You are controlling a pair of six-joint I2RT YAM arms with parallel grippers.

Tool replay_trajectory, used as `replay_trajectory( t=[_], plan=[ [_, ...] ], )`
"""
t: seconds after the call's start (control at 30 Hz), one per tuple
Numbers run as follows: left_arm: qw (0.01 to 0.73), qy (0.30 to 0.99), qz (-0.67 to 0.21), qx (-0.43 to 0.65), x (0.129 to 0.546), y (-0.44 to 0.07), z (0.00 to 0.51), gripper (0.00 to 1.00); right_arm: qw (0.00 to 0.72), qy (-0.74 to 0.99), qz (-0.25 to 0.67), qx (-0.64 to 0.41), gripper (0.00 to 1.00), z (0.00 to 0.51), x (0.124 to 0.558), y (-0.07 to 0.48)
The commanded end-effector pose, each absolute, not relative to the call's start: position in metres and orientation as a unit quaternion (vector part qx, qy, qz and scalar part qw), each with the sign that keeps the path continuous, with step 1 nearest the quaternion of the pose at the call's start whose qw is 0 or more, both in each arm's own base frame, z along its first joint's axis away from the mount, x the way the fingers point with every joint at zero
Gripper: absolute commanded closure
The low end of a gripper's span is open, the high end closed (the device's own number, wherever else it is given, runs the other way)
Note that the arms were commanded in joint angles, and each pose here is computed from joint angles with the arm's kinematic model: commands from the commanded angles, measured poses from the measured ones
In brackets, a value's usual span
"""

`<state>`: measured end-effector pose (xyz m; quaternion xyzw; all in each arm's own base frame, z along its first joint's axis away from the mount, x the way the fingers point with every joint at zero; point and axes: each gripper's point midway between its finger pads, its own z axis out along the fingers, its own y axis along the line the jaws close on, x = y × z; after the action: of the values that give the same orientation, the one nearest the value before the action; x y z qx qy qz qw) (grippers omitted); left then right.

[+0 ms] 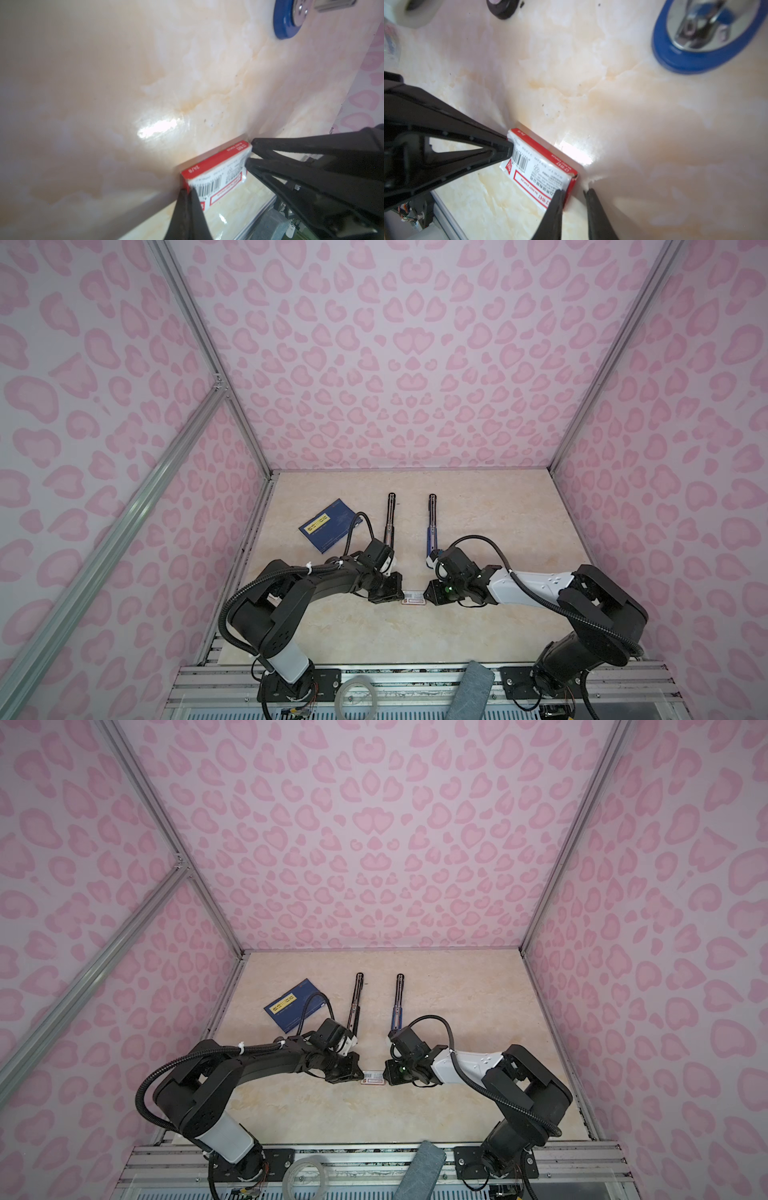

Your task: Load the staples into the stapler

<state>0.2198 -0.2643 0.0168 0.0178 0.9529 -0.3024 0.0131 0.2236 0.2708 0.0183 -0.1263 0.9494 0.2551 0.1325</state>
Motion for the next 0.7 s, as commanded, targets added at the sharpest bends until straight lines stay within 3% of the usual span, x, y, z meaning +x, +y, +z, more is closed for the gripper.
replay_trajectory(
  t=[0.0, 0.33, 0.67],
  plan=[
    [0.01, 0.958, -0.285, 0.012, 0.218, -0.258, 0.009, 0.97, 0.12, 0.963, 0.206, -0.125, 0.78, 0.005, 0.217, 0.251],
    [0.009, 0.958, -0.285, 0.014, 0.217, -0.259, 0.009, 0.97, 0.135, 0.965, 0.19, -0.118, 0.78, 0.012, 0.219, 0.241],
    [0.011, 0.958, -0.286, 0.016, 0.218, -0.261, 0.011, 0.96, 0.162, 0.949, 0.237, -0.131, 0.6, 0.042, 0.225, 0.262]
  ],
)
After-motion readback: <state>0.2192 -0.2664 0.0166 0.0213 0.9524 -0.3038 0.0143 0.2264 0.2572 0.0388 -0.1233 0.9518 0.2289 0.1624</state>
